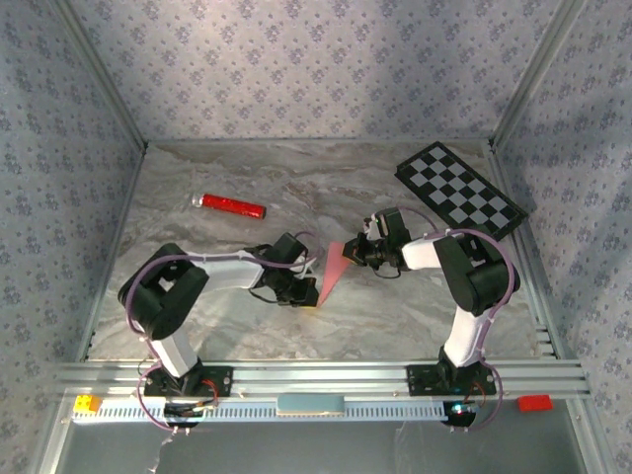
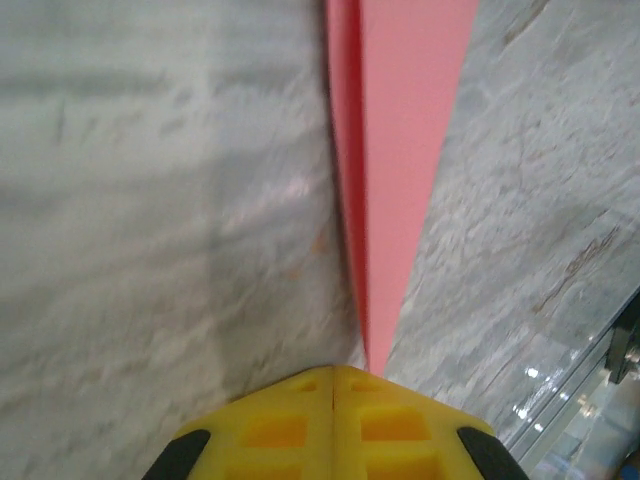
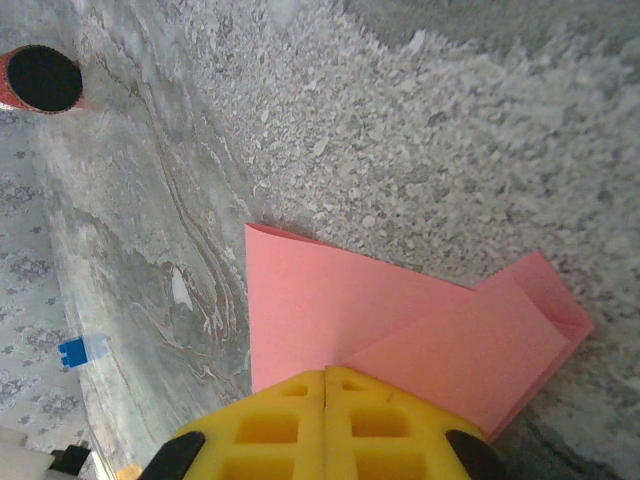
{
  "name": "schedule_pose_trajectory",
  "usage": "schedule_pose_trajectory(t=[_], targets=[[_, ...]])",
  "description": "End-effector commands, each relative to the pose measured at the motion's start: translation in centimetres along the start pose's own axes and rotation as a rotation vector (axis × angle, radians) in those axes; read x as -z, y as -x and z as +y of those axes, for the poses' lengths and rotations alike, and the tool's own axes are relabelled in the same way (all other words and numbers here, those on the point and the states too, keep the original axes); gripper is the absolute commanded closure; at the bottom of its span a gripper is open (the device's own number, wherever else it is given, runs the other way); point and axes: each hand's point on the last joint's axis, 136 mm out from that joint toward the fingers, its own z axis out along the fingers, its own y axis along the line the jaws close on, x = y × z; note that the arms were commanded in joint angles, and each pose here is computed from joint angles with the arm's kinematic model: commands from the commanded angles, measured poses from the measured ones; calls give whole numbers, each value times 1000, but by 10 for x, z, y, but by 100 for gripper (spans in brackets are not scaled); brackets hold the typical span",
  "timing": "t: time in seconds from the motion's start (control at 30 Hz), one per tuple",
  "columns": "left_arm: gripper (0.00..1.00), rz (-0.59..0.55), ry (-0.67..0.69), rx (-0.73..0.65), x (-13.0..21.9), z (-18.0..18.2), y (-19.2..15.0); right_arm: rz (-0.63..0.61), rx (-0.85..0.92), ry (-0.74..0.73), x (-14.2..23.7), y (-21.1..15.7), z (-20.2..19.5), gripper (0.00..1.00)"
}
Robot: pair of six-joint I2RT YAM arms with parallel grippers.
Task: Fold a paper plane with a square sheet of paper (pick it up from the middle)
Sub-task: Fold the wing for the fifth time at the center of the table.
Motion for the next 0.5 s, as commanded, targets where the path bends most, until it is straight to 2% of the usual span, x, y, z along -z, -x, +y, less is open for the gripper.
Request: schedule_pose_trajectory(t=[0.0,0.27,0.47], targets=[[94,-39,6,-28,18,-12,9,34,-91,-186,0,-22,-53,98],[89,-117,-144,-39,19,-57,58,35,-92,-192,0,-25,-54,98],[88,-51,-136,-25,-2,-50,60,34,-93,-191,-1,-24,-54,98]])
